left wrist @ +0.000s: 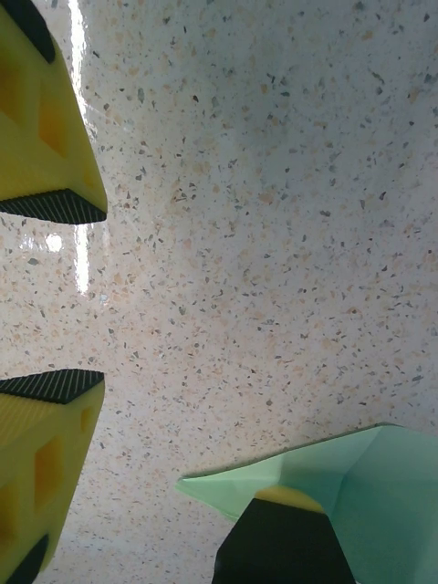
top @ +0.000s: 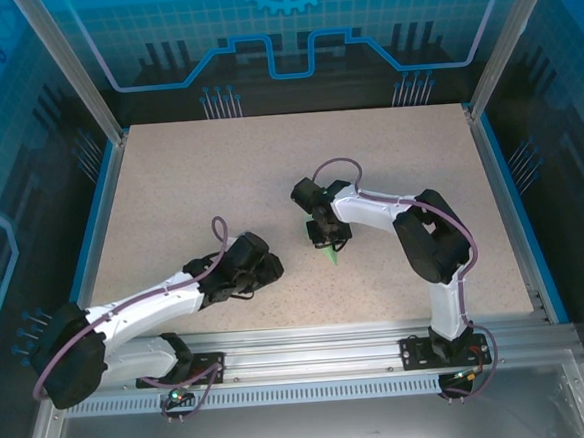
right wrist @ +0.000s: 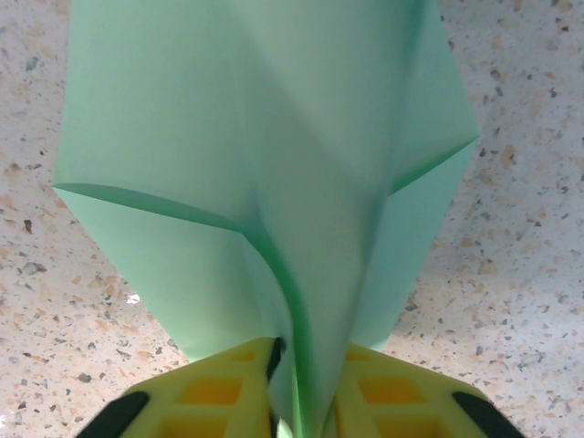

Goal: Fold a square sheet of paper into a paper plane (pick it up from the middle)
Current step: Move a paper plane to the center of the table.

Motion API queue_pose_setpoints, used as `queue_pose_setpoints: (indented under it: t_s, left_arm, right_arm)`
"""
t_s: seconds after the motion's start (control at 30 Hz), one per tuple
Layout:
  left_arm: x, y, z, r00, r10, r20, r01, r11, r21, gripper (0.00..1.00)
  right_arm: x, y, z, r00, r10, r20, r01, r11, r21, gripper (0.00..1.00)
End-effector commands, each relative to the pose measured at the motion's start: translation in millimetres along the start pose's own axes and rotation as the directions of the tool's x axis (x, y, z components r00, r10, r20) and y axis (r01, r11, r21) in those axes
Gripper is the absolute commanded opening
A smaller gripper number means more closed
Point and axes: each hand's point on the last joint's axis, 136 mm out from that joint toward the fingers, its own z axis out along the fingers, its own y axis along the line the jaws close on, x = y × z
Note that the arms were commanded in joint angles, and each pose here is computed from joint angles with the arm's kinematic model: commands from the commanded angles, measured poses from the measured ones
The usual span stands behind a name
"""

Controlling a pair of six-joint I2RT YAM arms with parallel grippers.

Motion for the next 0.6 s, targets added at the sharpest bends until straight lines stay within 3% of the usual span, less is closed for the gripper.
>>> queue_pose_setpoints:
  t_s: [0.0, 0.33, 0.57]
  left_arm:
    - [-1.6, 4.5, -1.5, 1.000, 0.008, 0.018, -0.008, 1.000, -0.002, 0.50]
    - [-1.4, 7.0, -1.2, 1.000, 0.017, 0.018, -0.016, 1.000, -0.016, 0.52]
    - [-5.2, 4.0, -0.9, 0.999, 0.028, 0.024, -0.027, 0.999, -0.025, 0.52]
  right_arm:
    - [1.7, 1.8, -5.9, 1.000, -0.002, 0.006, 0.002, 1.000, 0.016, 0.23]
    - [-0.5, 5.5, -8.4, 1.000, -0.005, 0.008, 0.005, 1.000, 0.001, 0.19]
    - [-3.4, 3.8, -27.2, 0.999, -0.007, 0.045, 0.007, 1.000, -0.015, 0.31]
